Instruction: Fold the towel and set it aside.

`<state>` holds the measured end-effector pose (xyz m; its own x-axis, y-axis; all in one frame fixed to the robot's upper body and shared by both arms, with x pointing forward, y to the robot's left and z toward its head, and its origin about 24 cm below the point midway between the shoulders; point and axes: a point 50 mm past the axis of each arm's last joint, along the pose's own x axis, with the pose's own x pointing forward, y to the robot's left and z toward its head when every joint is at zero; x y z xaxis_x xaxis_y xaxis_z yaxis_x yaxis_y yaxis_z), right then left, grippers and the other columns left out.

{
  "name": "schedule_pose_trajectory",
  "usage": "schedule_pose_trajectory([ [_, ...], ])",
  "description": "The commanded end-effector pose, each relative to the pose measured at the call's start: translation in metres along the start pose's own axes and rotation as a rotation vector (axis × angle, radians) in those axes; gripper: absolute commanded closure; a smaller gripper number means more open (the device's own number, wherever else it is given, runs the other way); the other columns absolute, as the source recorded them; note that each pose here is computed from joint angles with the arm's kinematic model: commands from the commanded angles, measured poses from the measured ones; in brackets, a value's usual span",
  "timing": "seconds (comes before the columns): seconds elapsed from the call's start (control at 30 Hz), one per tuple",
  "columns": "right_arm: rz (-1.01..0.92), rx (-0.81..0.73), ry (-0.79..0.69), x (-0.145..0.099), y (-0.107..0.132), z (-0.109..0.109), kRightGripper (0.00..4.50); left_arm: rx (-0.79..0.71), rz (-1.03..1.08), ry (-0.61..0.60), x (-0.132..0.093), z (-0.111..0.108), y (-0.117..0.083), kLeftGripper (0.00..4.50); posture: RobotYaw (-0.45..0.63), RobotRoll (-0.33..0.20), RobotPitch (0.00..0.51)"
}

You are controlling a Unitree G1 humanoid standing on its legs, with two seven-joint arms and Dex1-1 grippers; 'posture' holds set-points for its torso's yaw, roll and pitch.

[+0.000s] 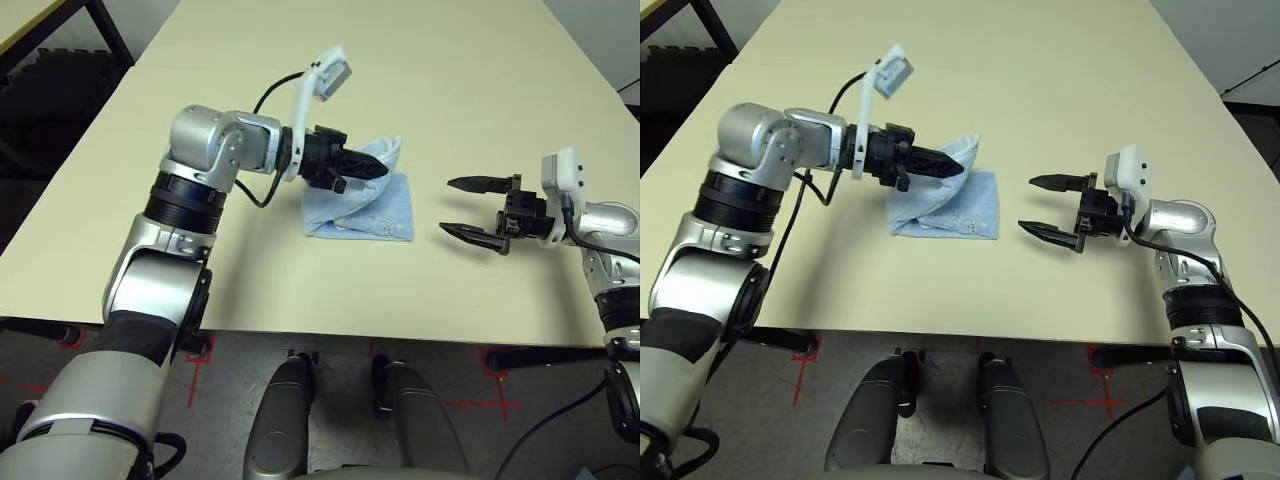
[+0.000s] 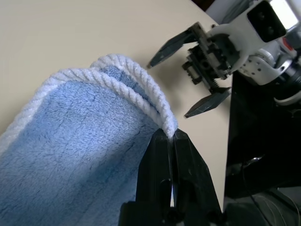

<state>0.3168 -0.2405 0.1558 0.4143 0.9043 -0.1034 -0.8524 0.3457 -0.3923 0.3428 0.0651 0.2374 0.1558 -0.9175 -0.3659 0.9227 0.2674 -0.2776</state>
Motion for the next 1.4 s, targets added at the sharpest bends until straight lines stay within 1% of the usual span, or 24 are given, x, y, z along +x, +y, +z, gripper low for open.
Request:
schedule_pose_trajectory([
  [0.03,0.004,0.001,0.013,-0.002,0.004,-0.003,0.0,0.018,-0.021,0.028,0.012,-0.001,-0.003,4.48,0.12,0.0,0.158],
  [0.23,0.0,-0.002,0.012,-0.001,0.004,-0.002,0.0,0.033,-0.059,0.032,0.027,0.0,-0.01,4.48,0.11,0.0,0.159],
  [0.37,-0.004,-0.004,0.009,0.0,0.005,-0.002,0.0,0.023,-0.035,0.049,0.035,-0.011,-0.005,4.48,0.1,0.0,0.158],
  [0.47,-0.004,-0.007,0.006,0.0,0.005,-0.001,0.0,0.024,0.005,0.056,0.036,-0.022,0.003,3.77,0.1,0.0,0.157],
  [0.53,-0.002,-0.007,0.005,0.0,0.005,0.0,0.0,0.04,0.024,0.049,0.035,-0.025,0.006,3.1,0.1,0.0,0.157],
  [0.57,0.001,-0.007,0.004,0.0,0.005,0.0,0.0,0.048,0.023,0.041,0.033,-0.026,0.006,2.63,0.1,0.0,0.156],
  [0.6,0.007,-0.005,0.005,0.0,0.005,0.0,0.0,0.066,0.02,0.032,0.03,-0.027,0.007,2.32,0.1,0.0,0.155],
  [0.63,0.012,-0.003,0.006,0.0,0.006,0.0,0.0,0.078,0.017,0.027,0.028,-0.028,0.007,1.91,0.1,0.0,0.155],
  [0.7,0.024,0.004,0.008,0.0,0.005,0.0,0.0,0.133,0.008,-0.006,0.015,-0.027,0.007,1.24,0.11,0.0,0.155],
  [0.73,0.027,0.007,0.008,0.0,0.005,0.001,0.0,0.151,0.004,-0.017,0.011,-0.027,0.008,0.76,0.11,0.0,0.154],
  [0.8,0.029,0.013,0.009,-0.001,0.003,0.001,0.0,0.25,-0.012,-0.086,-0.008,-0.021,0.007,0.06,0.11,0.0,0.153],
  [0.9,0.023,0.02,0.002,0.0,0.001,0.003,0.0,0.395,-0.002,-0.197,-0.039,-0.014,0.007,0.02,0.11,0.0,0.152],
  [0.93,0.019,0.021,-0.004,0.0,0.001,0.003,0.0,0.441,0.025,-0.197,-0.049,-0.016,0.01,0.02,0.11,0.0,0.151],
  [1.0,0.015,0.023,-0.015,0.002,0.001,0.004,0.0,0.53,0.058,-0.194,-0.065,-0.025,0.017,0.02,0.11,0.0,0.152],
  [1.07,0.013,0.028,-0.027,0.004,0.001,0.006,0.0,0.557,0.094,-0.195,-0.078,-0.035,0.024,0.02,0.11,0.0,0.152],
  [1.1,0.013,0.031,-0.034,0.005,0.001,0.006,0.0,0.597,0.101,-0.182,-0.084,-0.042,0.028,0.02,0.11,0.0,0.15],
  [1.2,0.008,0.052,-0.063,0.009,0.001,0.009,0.0,0.684,0.096,-0.138,-0.096,-0.061,0.036,0.02,0.11,0.0,0.149],
  [1.23,0.008,0.061,-0.071,0.01,0.001,0.009,0.0,0.69,0.087,-0.134,-0.098,-0.066,0.038,0.02,0.11,0.0,0.147],
  [1.33,0.018,0.069,-0.076,0.012,0.001,0.011,0.65,0.675,0.09,-0.162,-0.101,-0.073,0.046,0.0,0.11,0.0,0.148],
  [1.4,0.029,0.073,-0.069,0.012,0.001,0.01,1.31,0.686,0.09,-0.164,-0.1,-0.075,0.048,0.0,0.1,0.0,0.149],
])
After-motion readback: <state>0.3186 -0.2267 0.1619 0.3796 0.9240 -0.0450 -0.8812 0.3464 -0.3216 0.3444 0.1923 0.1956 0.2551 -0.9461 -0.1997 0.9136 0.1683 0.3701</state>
